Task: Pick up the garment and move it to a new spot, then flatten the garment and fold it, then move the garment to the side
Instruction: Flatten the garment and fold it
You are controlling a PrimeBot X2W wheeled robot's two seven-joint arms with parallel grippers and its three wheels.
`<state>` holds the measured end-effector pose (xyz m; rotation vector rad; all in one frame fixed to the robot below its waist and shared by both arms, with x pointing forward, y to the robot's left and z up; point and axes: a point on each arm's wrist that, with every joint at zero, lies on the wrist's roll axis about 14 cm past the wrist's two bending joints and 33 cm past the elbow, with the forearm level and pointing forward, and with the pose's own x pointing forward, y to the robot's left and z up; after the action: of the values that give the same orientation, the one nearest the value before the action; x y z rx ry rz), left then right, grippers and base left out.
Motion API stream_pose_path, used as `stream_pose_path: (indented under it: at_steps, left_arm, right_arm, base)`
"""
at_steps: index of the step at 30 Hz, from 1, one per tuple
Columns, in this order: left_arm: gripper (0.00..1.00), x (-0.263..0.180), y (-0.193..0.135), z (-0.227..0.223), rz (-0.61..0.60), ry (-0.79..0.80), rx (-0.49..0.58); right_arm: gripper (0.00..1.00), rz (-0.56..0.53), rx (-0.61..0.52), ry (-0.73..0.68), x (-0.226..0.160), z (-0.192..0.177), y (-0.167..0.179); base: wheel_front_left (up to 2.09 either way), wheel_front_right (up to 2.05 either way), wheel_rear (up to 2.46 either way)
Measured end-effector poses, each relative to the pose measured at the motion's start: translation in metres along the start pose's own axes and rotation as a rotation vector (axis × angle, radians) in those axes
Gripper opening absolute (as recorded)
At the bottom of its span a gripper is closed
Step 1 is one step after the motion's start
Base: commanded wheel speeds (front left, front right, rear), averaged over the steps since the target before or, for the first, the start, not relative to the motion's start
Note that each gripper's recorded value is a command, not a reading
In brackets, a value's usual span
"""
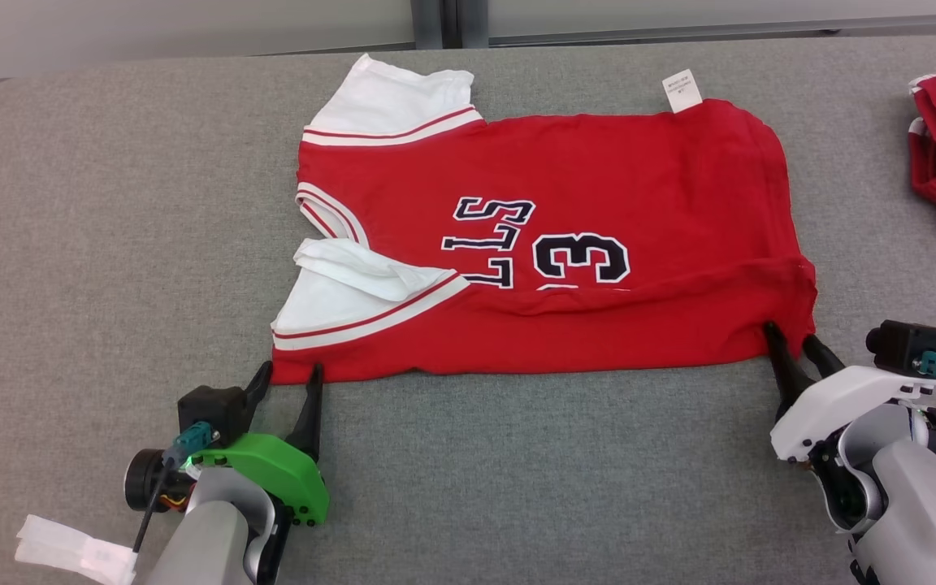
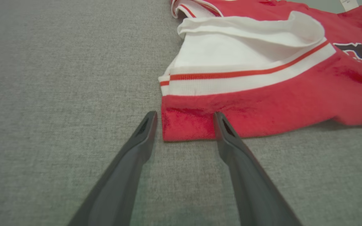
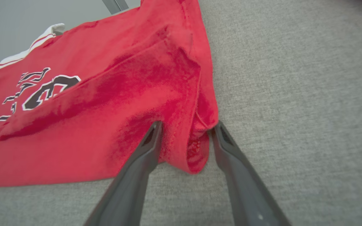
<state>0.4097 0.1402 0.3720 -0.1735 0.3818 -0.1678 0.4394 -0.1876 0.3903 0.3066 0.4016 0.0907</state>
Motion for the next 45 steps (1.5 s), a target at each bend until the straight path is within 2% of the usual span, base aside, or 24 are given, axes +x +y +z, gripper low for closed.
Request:
stream_pose_path:
  at_steps: [1, 9, 17, 28, 38, 39, 40, 41, 45]
  left_arm:
    - [0.0, 0.001, -0.002, -0.001, -0.004, 0.004, -0.002]
    - [0.0, -0.001, 0.0, 0.022, 0.0, -0.065, -0.035]
    - [0.0, -0.03, 0.01, 0.032, 0.029, -0.132, -0.052]
    - [0.0, -0.084, 0.018, 0.011, 0.106, -0.163, -0.097]
    - [0.0, -0.105, 0.007, -0.015, 0.112, -0.114, -0.113]
    - [0.24, -0.105, 0.007, -0.014, 0.113, -0.116, -0.114]
    - [0.85, -0.105, 0.007, -0.014, 0.115, -0.118, -0.109]
    - [1.0, -0.105, 0.006, -0.012, 0.113, -0.123, -0.102]
    - [1.0, -0.105, 0.009, 0.004, 0.116, -0.173, -0.078]
  right_arm:
    - [0.0, -0.001, 0.002, 0.0, 0.0, 0.0, 0.0]
    - [0.0, 0.015, 0.027, -0.045, -0.006, 0.007, 0.005]
    - [0.0, 0.058, 0.049, -0.079, -0.028, 0.01, 0.017]
    - [0.0, 0.063, 0.083, -0.042, -0.072, -0.01, 0.01]
    - [0.0, 0.039, 0.146, 0.018, -0.095, -0.031, 0.011]
    - [0.33, 0.038, 0.149, 0.014, -0.095, -0.03, 0.012]
    - [0.81, 0.036, 0.148, 0.004, -0.096, -0.028, 0.012]
    - [1.0, 0.032, 0.145, -0.006, -0.098, -0.027, 0.012]
    - [1.0, 0.021, 0.124, -0.079, -0.099, -0.009, 0.01]
  base:
    - [0.0, 0.0, 0.0]
    - [0.0, 0.0, 0.0]
    - [0.0, 0.0, 0.0]
    - [0.0, 0.0, 0.0]
    - [0.0, 0.0, 0.0]
    - [0.0, 0.0, 0.0]
    - [0.0, 0.0, 0.0]
    - [0.0, 0.0, 0.0]
    - [0.0, 0.0, 0.0]
